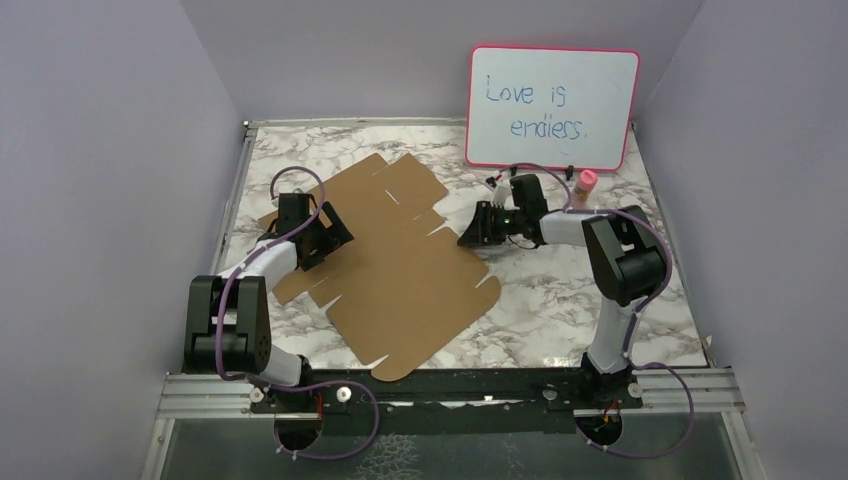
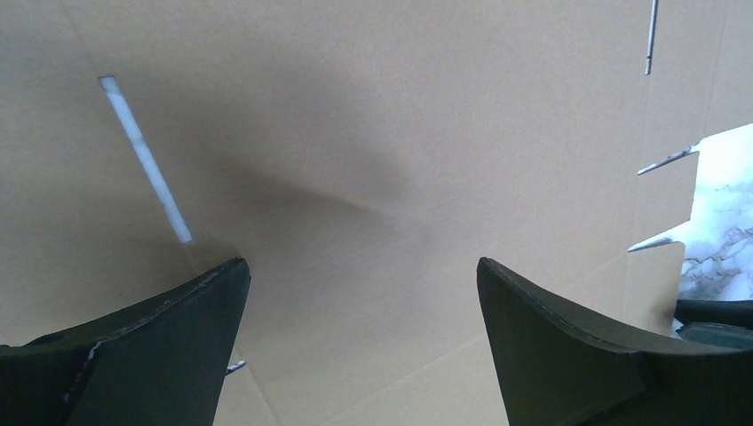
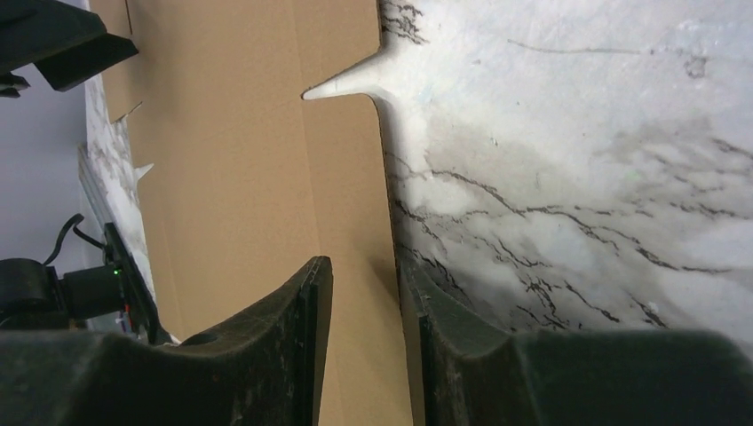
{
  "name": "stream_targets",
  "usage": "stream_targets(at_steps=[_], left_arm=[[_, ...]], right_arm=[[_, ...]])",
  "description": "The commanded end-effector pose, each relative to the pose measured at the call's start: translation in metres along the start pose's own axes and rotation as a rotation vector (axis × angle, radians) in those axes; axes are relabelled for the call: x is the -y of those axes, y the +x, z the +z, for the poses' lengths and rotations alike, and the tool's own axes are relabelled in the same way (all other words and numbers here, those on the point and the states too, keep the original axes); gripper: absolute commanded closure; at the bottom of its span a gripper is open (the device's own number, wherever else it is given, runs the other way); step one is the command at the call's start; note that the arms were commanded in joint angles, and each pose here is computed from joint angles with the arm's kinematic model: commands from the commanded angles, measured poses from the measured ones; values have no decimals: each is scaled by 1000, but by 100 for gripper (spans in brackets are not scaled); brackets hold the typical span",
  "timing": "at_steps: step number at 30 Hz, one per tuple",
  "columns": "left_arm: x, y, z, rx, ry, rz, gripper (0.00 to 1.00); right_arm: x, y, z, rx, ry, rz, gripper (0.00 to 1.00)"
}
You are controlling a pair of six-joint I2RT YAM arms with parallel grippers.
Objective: Fold the paper box
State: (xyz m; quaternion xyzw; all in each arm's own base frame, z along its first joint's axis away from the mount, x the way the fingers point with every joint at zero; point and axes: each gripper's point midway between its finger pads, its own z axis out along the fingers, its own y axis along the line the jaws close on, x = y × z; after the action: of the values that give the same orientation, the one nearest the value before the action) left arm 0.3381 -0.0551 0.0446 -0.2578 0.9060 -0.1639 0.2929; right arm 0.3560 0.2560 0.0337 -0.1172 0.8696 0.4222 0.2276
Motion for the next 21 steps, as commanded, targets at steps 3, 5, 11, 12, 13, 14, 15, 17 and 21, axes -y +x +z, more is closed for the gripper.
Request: stream_targets(at_steps=[3,5,11,12,13,14,15,17,21], left_arm=[[9,4,6,-23,62,-15,1],[11,6,8,-33,73,-19,1],[23,16,17,-71,116,-6,1],[25,18,18,-78,120,-2,1],[28,19,20,-81,125,3,1],[31,21,22,-87,129,7,1],[35,21,22,-87,137,12,1],[41,25,25,-97,150,25,1],[60,33,31,-120,178,65,1]], right_arm=[[-12,12,-4,-15,-54,25,70],[-17,12,-9,-7,-59,21,75],[-30,23,-25,0,-72,23,78],[-32,26,-29,3,-70,26,78],[-33,29,-32,4,-68,30,78],[-34,33,-36,6,-64,33,78],[-35,38,-39,6,-60,37,78],[-35,48,-46,6,-46,47,78],[-38,69,-62,8,-19,66,78]])
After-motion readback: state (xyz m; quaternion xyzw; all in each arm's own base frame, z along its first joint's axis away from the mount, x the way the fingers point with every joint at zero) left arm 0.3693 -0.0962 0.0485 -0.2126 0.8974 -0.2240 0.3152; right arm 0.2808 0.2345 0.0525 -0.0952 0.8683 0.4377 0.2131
